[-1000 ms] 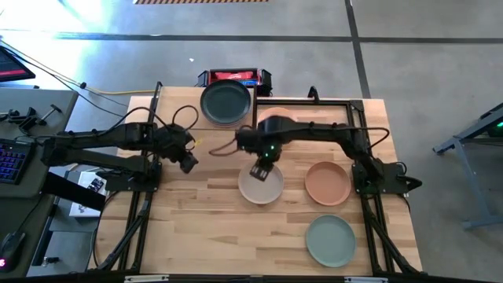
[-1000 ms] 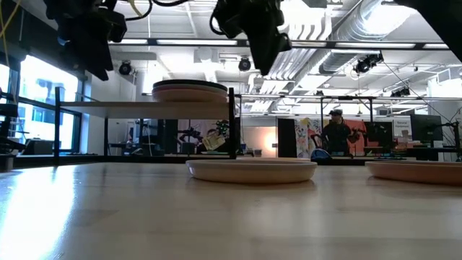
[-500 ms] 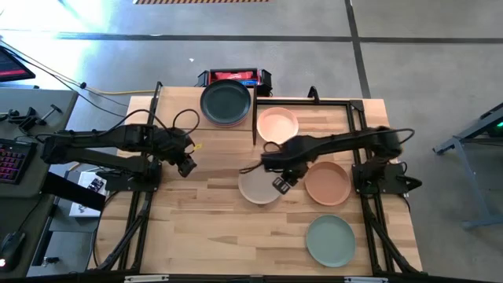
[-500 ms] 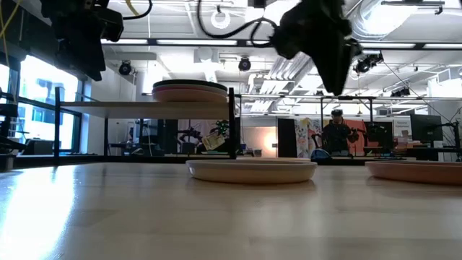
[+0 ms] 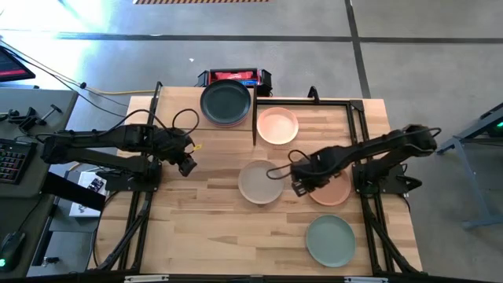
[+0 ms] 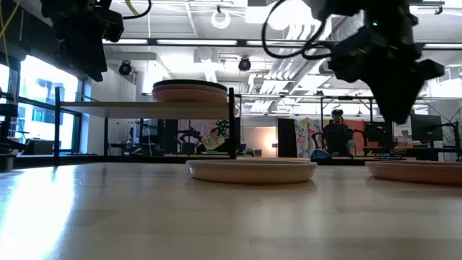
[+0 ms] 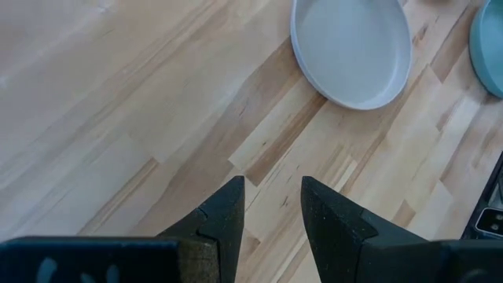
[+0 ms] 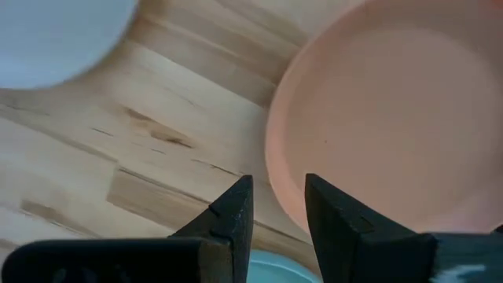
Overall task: Place and stack plates onto a shelf
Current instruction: Put the orange plate on the shelf
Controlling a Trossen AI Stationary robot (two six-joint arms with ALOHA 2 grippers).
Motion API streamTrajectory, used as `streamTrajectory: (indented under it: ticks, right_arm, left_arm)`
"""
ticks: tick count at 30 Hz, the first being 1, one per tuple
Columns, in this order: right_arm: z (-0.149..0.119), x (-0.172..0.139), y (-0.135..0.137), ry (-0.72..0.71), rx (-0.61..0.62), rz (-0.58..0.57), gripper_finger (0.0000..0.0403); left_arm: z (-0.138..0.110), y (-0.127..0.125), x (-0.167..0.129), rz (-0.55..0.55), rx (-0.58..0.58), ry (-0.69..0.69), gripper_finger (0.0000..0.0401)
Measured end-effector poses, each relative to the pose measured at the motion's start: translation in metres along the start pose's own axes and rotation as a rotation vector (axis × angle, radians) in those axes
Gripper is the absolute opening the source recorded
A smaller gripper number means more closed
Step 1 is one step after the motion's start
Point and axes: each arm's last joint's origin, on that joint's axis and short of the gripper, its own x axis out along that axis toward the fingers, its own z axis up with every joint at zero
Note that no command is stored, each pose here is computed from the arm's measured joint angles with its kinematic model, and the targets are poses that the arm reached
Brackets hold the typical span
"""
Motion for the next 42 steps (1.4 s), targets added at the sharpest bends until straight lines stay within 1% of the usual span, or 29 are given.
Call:
streamTrajectory:
  ticks: [7, 11, 13, 22, 31, 37, 40, 42]
  right_arm:
    - [-0.012, 0.02, -0.001, -0.02, -0.031, 0.008, 0.0094]
    - [-0.017, 0.028, -0.001, -0.029, -0.009, 0.017, 0.0094]
    - [-0.019, 0.032, -0.001, -0.036, 0.007, 0.017, 0.0094]
    - [-0.021, 0.042, -0.001, -0.061, -0.001, 0.033, 0.0094]
    - [-0.02, 0.066, 0.004, -0.015, -0.001, -0.055, 0.0094]
    - [-0.019, 0.073, 0.005, -0.007, 0.012, -0.082, 0.0093]
    - [-0.019, 0.073, 0.005, -0.003, 0.03, -0.083, 0.008]
    - [-0.019, 0.073, 0.005, 0.005, 0.037, -0.08, 0.006]
  left_arm:
    - [0.0, 0.0, 0.0, 0.0, -0.002, 0.0, 0.0115]
    - [0.0, 0.0, 0.0, 0.004, -0.002, -0.002, 0.0115]
    - [0.0, 0.0, 0.001, 0.007, -0.002, 0.002, 0.0115]
    - [0.001, 0.0, 0.002, 0.007, -0.001, 0.002, 0.0115]
    - [0.001, 0.0, 0.002, 0.007, 0.001, 0.001, 0.0115]
    - [0.001, 0.0, 0.002, 0.007, 0.001, 0.002, 0.0115]
    - [0.001, 0.0, 0.002, 0.007, 0.001, 0.002, 0.0115]
    - [0.001, 0.0, 0.002, 0.007, 0.001, 0.002, 0.0115]
